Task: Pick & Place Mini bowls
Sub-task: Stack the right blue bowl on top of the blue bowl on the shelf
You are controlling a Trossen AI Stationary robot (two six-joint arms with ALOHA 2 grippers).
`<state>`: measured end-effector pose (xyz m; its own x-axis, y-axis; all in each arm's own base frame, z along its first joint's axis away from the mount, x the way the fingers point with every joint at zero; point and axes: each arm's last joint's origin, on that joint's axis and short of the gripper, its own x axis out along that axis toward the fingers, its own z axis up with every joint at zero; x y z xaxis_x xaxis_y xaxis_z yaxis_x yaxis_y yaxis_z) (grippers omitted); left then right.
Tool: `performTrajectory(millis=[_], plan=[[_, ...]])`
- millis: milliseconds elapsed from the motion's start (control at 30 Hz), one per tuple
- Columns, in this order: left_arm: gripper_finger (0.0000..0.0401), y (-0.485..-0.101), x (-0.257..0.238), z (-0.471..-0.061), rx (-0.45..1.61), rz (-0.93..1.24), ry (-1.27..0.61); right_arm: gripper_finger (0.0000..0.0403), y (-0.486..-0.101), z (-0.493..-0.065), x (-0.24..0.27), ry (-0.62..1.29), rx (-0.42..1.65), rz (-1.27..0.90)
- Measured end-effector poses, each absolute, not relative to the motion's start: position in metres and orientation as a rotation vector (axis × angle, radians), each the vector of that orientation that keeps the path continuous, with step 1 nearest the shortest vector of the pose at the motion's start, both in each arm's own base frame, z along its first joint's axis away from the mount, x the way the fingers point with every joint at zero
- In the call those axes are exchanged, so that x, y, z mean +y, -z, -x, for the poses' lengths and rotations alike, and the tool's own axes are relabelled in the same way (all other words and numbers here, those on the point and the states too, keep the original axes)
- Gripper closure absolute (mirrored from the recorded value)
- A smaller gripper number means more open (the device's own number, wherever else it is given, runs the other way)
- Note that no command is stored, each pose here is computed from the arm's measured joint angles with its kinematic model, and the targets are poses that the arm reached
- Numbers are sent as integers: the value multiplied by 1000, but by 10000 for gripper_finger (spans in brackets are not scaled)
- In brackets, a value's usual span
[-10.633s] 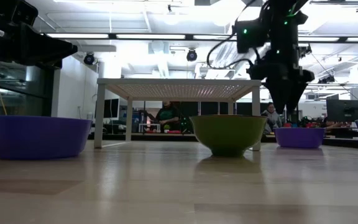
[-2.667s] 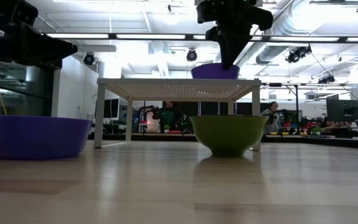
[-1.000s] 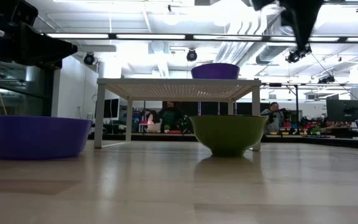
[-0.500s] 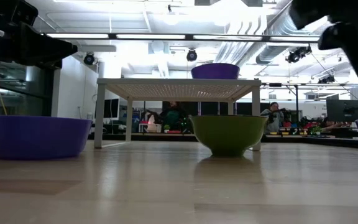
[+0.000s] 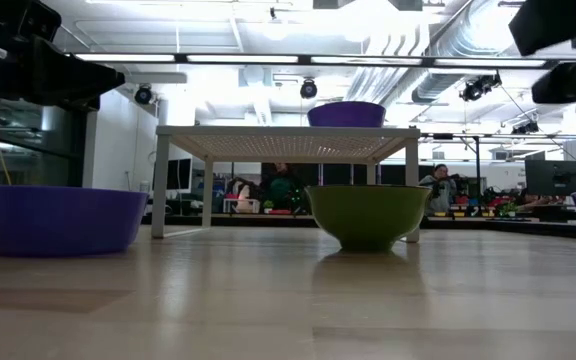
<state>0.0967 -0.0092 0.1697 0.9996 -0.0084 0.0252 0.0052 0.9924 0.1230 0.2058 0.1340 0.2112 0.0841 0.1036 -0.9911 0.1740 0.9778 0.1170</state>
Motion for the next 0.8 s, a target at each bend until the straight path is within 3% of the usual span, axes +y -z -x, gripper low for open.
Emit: performTrajectory(millis=[800], plan=[[329,-170,-9,-97,-26,-123,7,250,-185,-216,132,355,1509,-488]])
